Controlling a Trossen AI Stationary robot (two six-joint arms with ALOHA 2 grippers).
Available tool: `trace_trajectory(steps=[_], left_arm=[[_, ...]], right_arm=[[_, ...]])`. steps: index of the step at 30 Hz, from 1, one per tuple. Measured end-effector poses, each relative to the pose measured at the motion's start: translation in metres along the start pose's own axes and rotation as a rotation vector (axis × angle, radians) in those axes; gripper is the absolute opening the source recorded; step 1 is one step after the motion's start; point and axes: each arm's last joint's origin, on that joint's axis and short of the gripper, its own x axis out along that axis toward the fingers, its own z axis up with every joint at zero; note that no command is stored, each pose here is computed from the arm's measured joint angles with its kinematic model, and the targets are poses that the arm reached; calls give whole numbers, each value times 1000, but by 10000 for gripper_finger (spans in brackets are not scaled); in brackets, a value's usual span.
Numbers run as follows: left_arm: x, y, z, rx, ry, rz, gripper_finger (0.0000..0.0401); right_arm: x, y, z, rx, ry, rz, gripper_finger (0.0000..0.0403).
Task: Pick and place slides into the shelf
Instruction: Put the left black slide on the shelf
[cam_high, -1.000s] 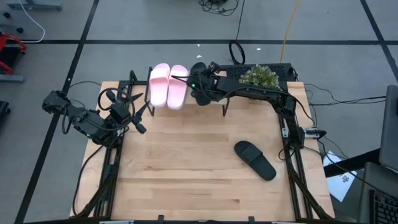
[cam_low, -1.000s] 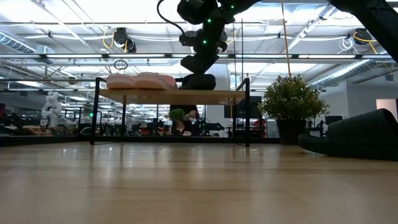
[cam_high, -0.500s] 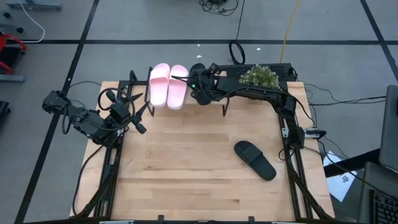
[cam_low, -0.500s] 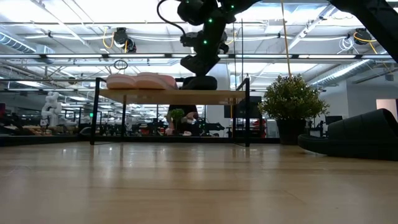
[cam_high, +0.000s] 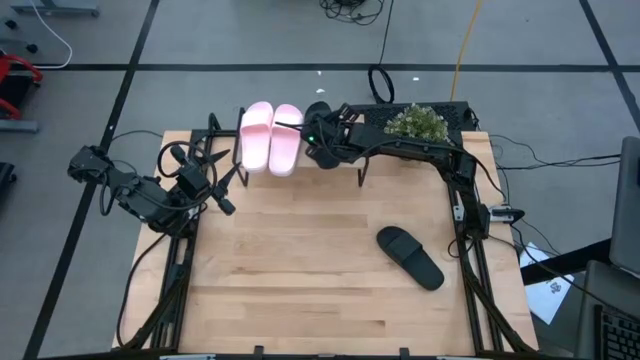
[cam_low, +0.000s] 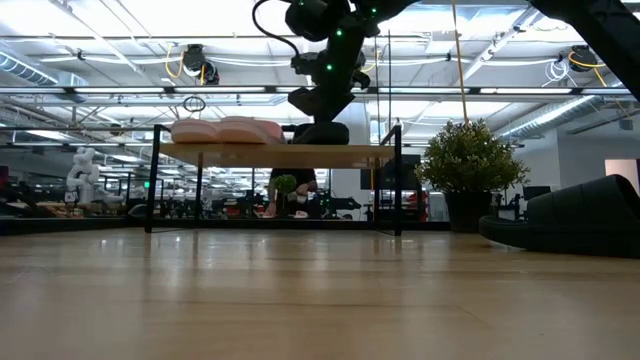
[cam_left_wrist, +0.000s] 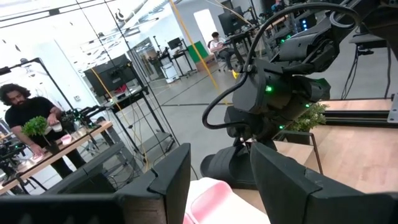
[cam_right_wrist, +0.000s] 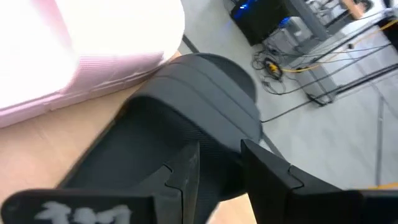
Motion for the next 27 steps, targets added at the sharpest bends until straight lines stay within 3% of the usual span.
trace_trajectory(steps=[27], left_arm=[[0, 0, 0, -1, 0, 0, 175]], right_arm=[[-15, 19, -2, -27, -12, 91, 109]])
